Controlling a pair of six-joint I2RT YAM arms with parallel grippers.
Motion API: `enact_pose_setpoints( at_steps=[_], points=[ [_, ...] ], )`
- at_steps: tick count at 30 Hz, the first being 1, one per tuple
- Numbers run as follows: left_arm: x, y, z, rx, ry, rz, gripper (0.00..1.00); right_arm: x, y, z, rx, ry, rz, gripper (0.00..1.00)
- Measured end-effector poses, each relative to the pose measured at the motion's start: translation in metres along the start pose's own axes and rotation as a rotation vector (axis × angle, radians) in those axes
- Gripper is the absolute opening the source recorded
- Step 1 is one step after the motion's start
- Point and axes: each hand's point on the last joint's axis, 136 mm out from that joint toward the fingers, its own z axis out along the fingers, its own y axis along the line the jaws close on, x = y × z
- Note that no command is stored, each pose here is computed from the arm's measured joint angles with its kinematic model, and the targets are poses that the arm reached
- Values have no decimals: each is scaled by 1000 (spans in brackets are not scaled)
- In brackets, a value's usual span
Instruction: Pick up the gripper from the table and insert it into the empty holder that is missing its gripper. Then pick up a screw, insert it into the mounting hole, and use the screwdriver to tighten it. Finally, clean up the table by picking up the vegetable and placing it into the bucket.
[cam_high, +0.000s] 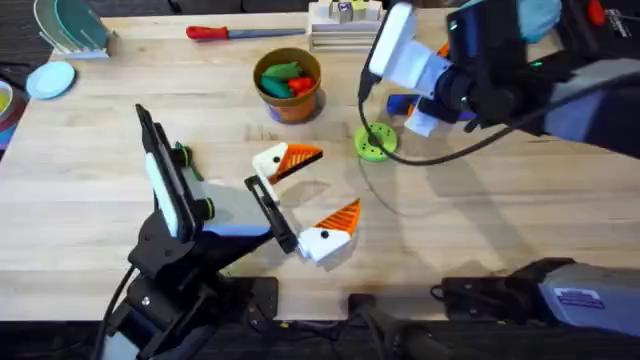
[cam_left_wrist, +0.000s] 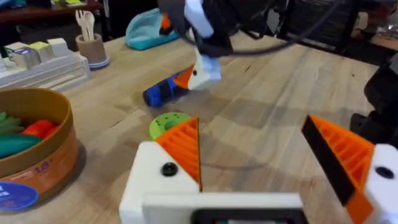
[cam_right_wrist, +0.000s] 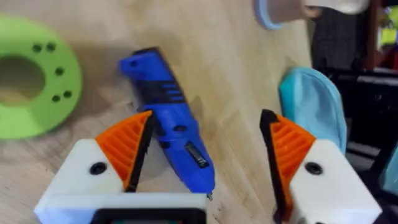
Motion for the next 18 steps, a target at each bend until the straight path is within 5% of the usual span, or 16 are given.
enact_pose_setpoints(
  at_steps=[7, 13, 18],
  points=[
    [-5, 6, 0, -37, -19, -8, 993, -9, -21, -25, 60, -63, 139, 994],
    [-5, 31, -7, -201, 10, -188, 993, -11, -28, -35, 82, -87, 171, 994],
    [-28, 42, -31, -349, 68, -265, 993, -12, -31, -39, 91, -96, 179, 994]
  ],
)
